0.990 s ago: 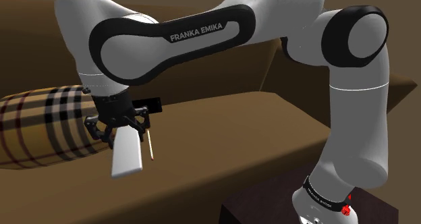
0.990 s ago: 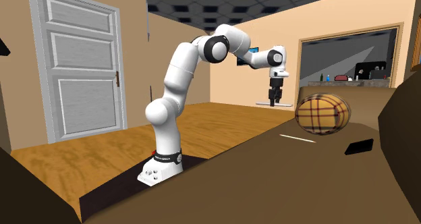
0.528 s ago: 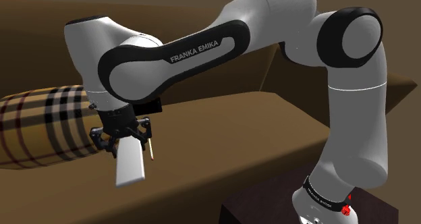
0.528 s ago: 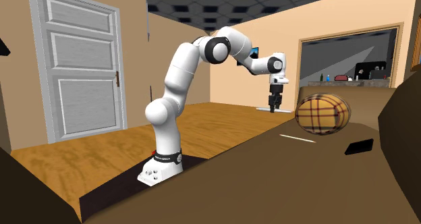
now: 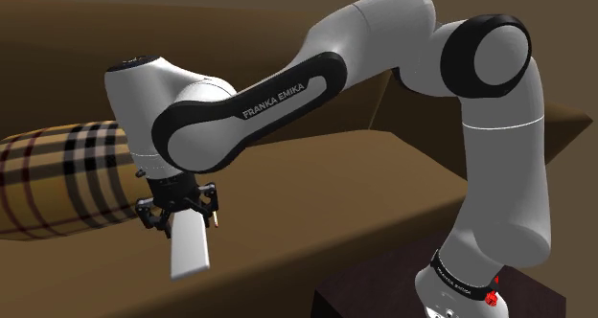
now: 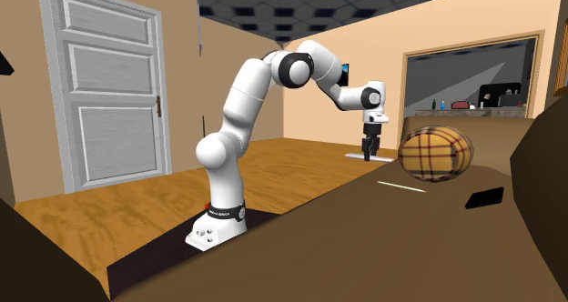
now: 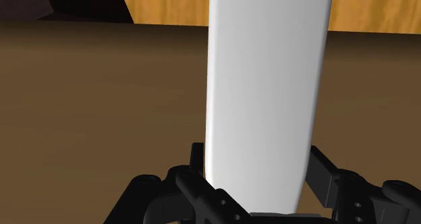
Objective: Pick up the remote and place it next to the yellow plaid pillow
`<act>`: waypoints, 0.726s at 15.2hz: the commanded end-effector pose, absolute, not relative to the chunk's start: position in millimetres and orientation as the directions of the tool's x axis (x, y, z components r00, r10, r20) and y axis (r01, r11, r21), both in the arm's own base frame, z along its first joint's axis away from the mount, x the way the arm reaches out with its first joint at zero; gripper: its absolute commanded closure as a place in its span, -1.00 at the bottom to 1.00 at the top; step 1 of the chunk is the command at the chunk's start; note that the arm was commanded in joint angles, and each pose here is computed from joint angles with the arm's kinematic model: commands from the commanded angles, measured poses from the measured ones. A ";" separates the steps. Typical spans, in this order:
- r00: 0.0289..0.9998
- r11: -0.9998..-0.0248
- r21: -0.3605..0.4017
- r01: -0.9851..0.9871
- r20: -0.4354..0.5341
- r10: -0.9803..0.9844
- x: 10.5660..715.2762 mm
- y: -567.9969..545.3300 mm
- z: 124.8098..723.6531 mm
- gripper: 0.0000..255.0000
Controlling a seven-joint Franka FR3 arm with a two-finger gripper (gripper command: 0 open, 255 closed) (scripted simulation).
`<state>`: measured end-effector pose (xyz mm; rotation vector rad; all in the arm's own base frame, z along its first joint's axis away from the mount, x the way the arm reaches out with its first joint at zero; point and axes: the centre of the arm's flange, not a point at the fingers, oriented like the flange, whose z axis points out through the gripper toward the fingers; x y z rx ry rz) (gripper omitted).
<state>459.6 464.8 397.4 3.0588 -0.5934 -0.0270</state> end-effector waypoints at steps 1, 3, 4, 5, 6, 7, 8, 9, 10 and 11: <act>0.927 -0.927 0.028 -0.374 -0.012 -0.374 459.6 465.2 386.8 1.00; 0.927 -0.927 0.028 -0.374 -0.012 -0.374 459.6 465.2 376.3 1.00; 0.927 -0.927 0.028 -0.374 -0.012 -0.374 459.6 465.2 371.0 1.00; 0.927 -0.927 0.028 -0.374 -0.012 -0.374 459.6 465.2 365.7 1.00; 0.927 -0.927 0.028 -0.374 -0.012 -0.374 459.6 465.2 360.4 1.00; 0.927 -0.927 0.028 -0.374 -0.012 -0.374 459.6 465.2 353.1 1.00; 0.927 -0.927 0.028 -0.374 -0.012 -0.374 459.6 465.2 353.1 1.00; 0.927 -0.927 0.028 -0.374 -0.012 -0.374 459.5 465.1 353.1 1.00; 0.927 -0.927 0.028 -0.374 -0.012 -0.374 459.5 465.2 353.1 1.00; 0.927 -0.927 0.028 -0.374 -0.012 -0.374 459.6 465.2 353.1 1.00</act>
